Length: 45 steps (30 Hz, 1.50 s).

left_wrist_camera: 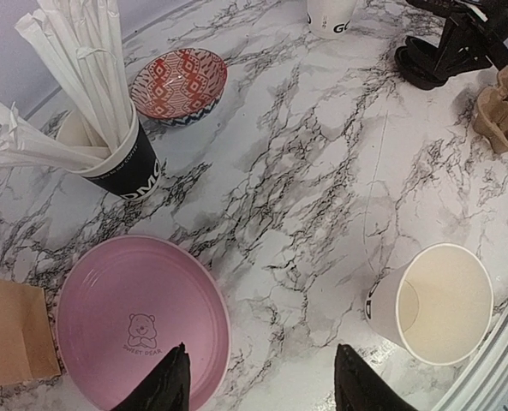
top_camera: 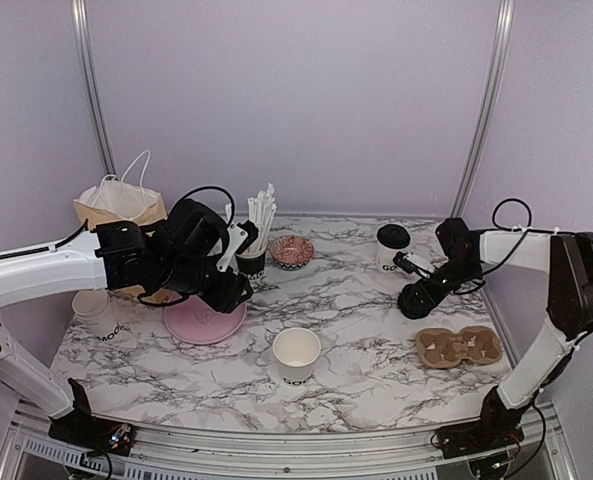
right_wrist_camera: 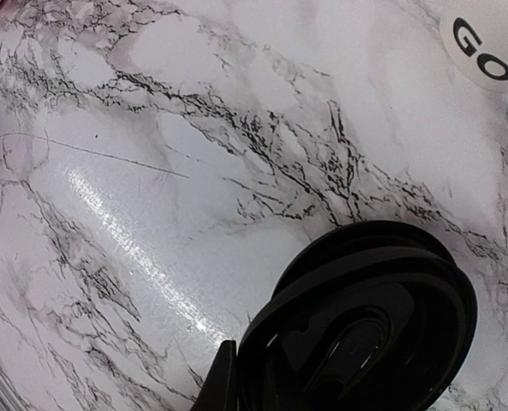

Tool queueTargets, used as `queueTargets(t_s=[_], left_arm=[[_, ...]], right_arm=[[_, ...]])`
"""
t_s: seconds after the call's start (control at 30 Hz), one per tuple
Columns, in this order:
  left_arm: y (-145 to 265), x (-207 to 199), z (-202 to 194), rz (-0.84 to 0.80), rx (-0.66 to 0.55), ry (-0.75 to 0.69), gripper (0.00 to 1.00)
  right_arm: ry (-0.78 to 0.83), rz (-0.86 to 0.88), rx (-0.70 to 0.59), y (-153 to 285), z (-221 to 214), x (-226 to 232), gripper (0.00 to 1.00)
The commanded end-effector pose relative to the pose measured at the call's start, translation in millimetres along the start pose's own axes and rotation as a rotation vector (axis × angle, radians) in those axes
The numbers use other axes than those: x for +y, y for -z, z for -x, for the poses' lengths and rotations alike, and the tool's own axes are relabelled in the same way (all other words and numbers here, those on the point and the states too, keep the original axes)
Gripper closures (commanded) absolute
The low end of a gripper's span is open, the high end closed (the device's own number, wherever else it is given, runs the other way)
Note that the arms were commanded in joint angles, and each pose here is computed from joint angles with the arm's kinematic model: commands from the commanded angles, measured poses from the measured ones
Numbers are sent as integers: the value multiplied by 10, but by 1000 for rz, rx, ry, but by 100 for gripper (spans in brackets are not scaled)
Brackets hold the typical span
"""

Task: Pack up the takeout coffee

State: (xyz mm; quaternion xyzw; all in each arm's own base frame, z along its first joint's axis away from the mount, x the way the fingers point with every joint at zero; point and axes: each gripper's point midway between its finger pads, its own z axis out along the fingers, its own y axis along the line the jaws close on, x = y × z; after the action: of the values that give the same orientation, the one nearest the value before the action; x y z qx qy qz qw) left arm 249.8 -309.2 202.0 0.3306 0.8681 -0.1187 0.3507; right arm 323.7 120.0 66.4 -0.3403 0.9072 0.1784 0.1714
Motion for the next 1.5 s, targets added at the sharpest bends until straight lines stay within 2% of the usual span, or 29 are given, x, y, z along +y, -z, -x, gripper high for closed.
queueTargets(t_s=[0.0,0.1,0.13,0.23,0.4,0.5,0.63,0.9,1.47], left_arm=[[43,-73,131,-14,-33,-17,43],[51,-180,208,-28,-62,-52,42],[70,-254,269,-39,-93,-79,41],[230,-532,543,-68,-278,-193,35],[491,-955,999,-194,-636,-225,9],[538,-1175,1160,-261,-786,-251,2],[522,-1447,1338,-320,-942,-269,1],[356,-1728,1575,-369,-1090,-243,1],[223,-2008,1816,-409,-1159,-195,1]], right_arm=[[68,5,-71,233,190,80,95],[146,105,-151,434,297,363,96],[179,196,-206,523,358,561,96],[273,414,-356,863,507,1036,96],[427,632,-569,1486,748,1513,95],[485,716,-652,1766,828,1704,95],[487,809,-697,1970,865,1903,95],[558,875,-718,2054,738,2225,94],[554,880,-728,2104,756,2249,92]])
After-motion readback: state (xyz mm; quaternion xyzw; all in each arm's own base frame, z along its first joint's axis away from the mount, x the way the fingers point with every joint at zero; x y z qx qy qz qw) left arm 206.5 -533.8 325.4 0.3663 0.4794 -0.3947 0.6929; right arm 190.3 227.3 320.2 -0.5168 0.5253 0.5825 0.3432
